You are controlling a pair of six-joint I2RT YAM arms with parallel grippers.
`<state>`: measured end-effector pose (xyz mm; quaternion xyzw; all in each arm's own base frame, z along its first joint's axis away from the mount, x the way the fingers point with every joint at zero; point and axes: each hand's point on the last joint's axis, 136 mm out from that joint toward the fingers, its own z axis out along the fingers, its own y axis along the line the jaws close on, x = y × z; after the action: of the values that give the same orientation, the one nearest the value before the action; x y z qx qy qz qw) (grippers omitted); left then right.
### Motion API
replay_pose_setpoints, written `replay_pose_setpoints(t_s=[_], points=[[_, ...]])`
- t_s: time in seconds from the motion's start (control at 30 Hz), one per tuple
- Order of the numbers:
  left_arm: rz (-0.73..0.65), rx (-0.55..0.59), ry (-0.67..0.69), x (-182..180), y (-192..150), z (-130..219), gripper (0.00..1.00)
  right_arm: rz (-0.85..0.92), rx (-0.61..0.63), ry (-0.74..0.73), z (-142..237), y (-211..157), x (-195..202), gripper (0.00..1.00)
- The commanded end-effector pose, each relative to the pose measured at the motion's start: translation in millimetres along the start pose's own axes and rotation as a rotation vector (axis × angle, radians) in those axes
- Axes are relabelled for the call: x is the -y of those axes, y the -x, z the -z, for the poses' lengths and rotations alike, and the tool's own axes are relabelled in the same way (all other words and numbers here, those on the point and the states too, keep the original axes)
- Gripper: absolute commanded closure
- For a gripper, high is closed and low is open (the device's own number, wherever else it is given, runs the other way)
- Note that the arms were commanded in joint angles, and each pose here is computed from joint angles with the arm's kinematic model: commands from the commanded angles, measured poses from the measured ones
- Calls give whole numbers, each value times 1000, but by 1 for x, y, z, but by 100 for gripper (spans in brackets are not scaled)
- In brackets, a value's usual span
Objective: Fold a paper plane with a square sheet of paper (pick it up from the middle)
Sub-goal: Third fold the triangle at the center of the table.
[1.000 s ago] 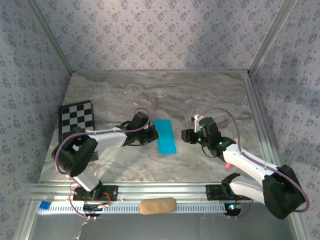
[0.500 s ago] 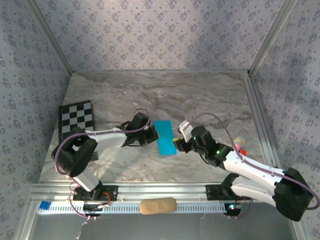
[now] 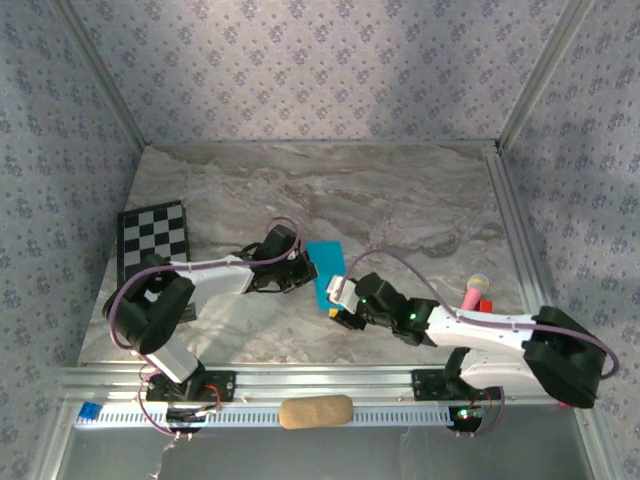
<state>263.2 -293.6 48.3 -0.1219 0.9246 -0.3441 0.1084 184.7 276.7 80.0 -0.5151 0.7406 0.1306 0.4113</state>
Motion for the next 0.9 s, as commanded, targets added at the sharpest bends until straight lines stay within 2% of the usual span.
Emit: replay_pose_setpoints(t_s=[0.0, 0.2, 0.37, 0.5, 0.7, 0.87], points=[[6, 17, -58, 23, 6, 9, 100, 21, 46, -57, -8, 21, 3, 42], [17, 21, -61, 23, 7, 7, 100, 20, 46, -80, -21, 25, -12, 41], [17, 20, -64, 23, 7, 6, 100, -9, 21, -193, -29, 20, -7, 41], [19, 21, -63, 22, 7, 6, 100, -33, -4, -266, -33, 13, -1, 44], [21, 20, -61, 22, 8, 5, 100, -62, -9, -259, -37, 8, -4, 51], [21, 19, -63, 22, 8, 4, 100, -62, -10, -243, -43, 8, -8, 51]])
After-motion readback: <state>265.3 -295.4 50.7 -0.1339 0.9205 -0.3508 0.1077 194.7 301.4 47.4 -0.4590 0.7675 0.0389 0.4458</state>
